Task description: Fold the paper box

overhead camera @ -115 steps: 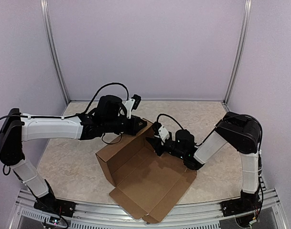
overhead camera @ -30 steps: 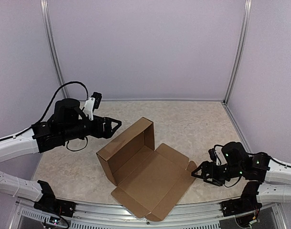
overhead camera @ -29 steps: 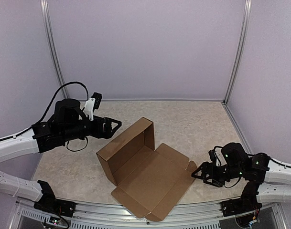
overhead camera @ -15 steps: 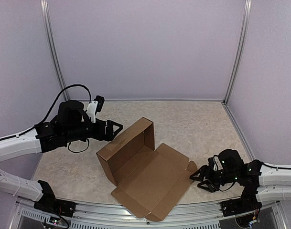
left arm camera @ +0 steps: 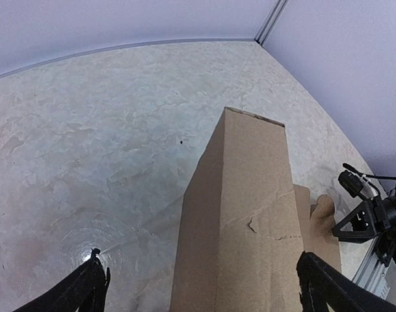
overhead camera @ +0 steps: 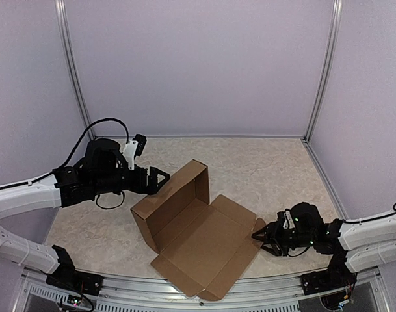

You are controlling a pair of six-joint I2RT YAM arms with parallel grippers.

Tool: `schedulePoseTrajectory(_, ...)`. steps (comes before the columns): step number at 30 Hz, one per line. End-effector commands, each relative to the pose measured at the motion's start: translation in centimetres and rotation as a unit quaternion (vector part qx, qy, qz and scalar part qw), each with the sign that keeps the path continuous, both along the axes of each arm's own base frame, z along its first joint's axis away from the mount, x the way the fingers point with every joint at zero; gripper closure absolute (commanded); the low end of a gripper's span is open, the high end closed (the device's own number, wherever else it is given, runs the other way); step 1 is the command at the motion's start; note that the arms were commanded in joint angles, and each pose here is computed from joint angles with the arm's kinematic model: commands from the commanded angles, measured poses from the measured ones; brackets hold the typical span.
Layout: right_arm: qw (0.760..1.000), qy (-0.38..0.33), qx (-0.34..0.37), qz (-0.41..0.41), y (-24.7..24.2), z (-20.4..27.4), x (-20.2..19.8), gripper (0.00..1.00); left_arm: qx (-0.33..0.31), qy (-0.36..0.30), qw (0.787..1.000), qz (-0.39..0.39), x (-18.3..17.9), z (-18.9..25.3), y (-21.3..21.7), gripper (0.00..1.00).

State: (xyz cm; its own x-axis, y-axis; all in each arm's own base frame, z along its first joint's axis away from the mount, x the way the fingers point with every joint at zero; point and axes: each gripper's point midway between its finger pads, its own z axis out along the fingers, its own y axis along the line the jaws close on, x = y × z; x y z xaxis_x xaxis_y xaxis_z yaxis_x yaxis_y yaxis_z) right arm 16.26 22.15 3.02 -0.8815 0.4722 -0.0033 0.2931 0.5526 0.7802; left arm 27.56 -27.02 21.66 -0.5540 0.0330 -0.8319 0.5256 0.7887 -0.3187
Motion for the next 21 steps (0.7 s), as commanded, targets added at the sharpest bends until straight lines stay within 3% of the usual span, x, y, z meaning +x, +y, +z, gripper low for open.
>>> schedulePoseTrajectory(1,0.998,0.030,-0.045,-0.014,-1.7,-3.6,-0.7,0.52,0.001,0.003,1.000,0.004,0.1,-0.2,0.2,0.01)
schedulePoseTrajectory(4,0.999,0.023,-0.041,-0.008,-1.2,-3.4,-0.4,0.59,0.002,0.000,1.000,0.008,0.2,0.0,0.4,0.01)
schedulePoseTrajectory(14,0.998,-0.046,-0.041,-0.015,-0.6,-0.6,1.8,0.99,0.005,-0.007,1.000,0.016,0.0,0.3,1.2,0.01)
schedulePoseTrajectory(21,0.991,-0.121,-0.054,0.008,1.0,4.4,4.2,1.00,0.008,-0.026,0.999,0.035,-0.2,1.7,2.6,0.01)
